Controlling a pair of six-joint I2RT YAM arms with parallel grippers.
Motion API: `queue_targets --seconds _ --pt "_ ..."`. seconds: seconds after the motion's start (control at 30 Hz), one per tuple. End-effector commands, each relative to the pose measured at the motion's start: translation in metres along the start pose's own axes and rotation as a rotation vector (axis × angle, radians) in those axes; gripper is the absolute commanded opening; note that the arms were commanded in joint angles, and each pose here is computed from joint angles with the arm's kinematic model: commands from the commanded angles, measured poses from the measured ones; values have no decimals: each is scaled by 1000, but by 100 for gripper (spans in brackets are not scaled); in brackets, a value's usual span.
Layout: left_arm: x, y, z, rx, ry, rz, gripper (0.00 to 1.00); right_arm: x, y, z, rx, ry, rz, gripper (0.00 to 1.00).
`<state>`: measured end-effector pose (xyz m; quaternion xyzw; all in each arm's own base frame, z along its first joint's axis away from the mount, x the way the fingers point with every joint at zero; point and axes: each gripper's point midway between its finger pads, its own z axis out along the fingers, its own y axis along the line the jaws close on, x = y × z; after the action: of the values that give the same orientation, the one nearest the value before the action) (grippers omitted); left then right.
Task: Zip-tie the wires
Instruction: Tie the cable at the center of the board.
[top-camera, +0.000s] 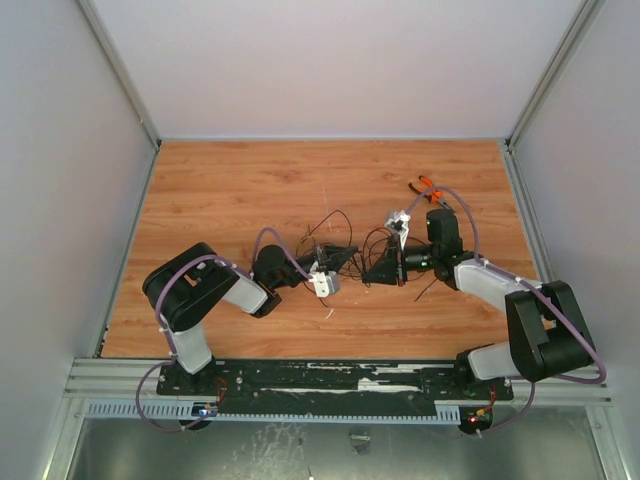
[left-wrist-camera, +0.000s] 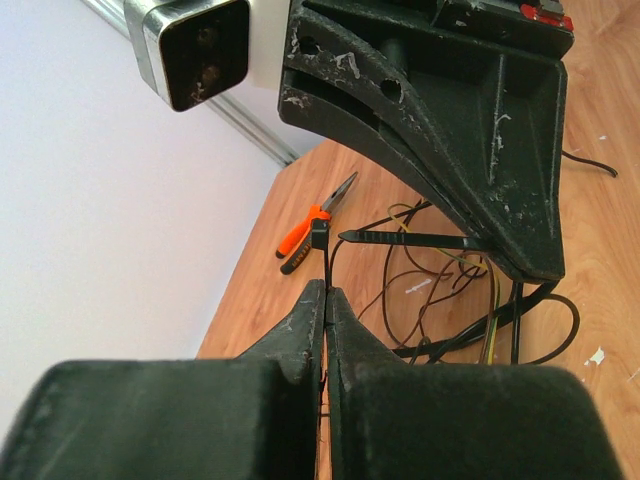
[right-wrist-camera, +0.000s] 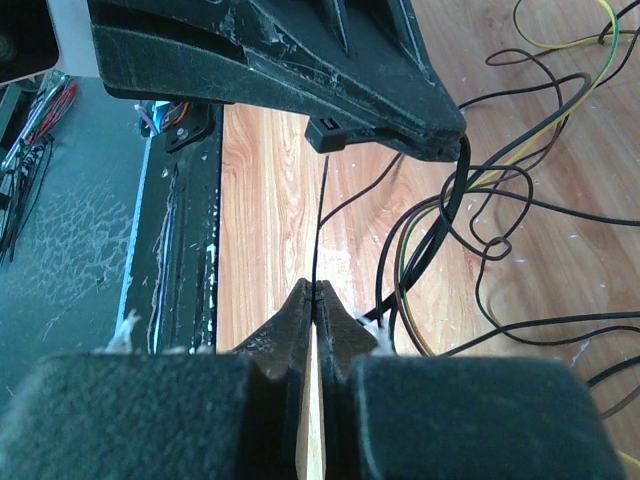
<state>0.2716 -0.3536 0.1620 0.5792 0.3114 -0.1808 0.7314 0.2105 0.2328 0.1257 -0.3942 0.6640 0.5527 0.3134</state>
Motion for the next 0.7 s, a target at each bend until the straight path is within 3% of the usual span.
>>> queue_targets --seconds 0.0,0.67 --pt "-8 6 1 -30 -28 17 0 2 1 -3 6 -5 -19 0" --pt "-8 4 1 -25 -27 18 0 -8 6 -4 -6 -14 -49 0"
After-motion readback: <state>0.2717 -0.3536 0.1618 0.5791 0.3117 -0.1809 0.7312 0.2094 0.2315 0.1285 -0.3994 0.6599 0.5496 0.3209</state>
